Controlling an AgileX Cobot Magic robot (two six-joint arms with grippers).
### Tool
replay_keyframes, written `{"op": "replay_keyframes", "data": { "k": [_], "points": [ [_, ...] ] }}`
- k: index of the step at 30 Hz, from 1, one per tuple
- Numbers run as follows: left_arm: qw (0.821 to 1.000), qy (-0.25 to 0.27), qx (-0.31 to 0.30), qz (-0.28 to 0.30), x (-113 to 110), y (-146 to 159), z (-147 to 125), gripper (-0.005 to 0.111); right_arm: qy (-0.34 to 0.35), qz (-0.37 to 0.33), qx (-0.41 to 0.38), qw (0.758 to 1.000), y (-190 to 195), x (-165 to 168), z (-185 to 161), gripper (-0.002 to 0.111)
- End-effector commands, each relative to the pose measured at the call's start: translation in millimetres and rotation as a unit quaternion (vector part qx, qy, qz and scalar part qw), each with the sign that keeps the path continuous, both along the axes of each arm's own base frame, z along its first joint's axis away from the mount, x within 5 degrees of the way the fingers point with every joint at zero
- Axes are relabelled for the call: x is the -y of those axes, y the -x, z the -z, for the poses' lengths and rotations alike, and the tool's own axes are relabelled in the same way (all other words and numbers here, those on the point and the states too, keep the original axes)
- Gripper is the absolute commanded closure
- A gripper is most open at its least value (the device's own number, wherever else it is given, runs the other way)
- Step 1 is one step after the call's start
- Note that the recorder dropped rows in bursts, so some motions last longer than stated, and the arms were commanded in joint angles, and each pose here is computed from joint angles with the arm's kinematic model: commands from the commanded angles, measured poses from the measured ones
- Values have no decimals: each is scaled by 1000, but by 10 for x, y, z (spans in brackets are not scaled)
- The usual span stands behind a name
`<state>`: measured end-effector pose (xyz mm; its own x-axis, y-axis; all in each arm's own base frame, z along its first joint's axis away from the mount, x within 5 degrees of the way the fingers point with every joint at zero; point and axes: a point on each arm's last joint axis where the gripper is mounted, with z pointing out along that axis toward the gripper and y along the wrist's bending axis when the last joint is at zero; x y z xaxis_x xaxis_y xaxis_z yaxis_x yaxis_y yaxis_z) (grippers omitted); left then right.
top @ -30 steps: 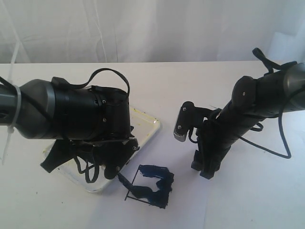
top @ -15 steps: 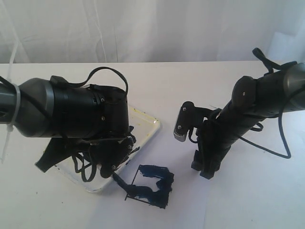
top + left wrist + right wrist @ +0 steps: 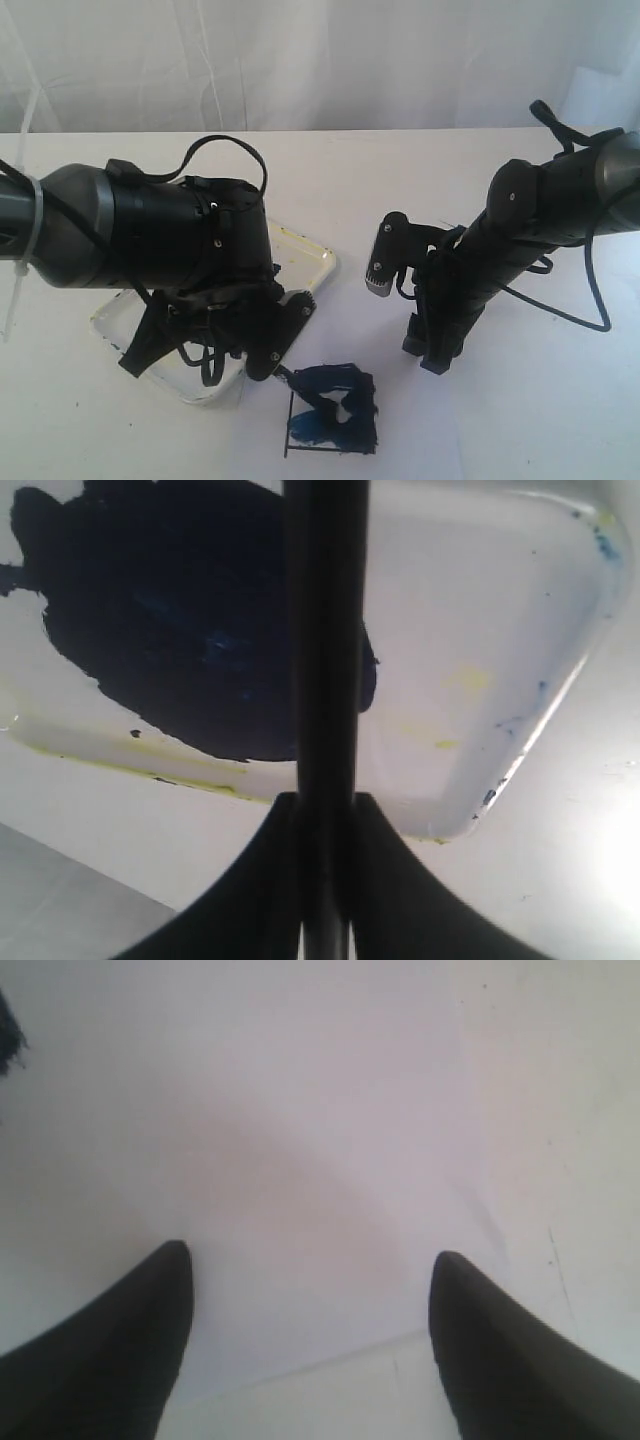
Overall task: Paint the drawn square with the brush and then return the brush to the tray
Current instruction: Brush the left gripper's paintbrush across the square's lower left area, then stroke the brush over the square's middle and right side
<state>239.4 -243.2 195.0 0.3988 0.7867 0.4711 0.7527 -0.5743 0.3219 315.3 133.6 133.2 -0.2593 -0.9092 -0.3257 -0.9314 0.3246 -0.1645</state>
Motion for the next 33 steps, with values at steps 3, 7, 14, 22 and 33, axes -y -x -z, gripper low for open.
{"op": "replay_keyframes", "data": {
  "k": [3,7,14,22,33],
  "points": [
    [1000,25,-14,-6,24,37,21,107,7,-7,-1,1000,8,11,25,45],
    [999,30,-40,9,83,123,44,107,9,-14,1,1000,8,11,25,45],
    [999,2,-48,23,137,258,42,107,8,-8,3,1000,1,11,24,45],
    [999,-15,-51,10,104,274,37,107,8,-8,3,1000,1,11,24,45],
    [998,-44,-49,-24,26,280,19,107,7,-8,2,1000,1,10,23,45]
  ]
}}
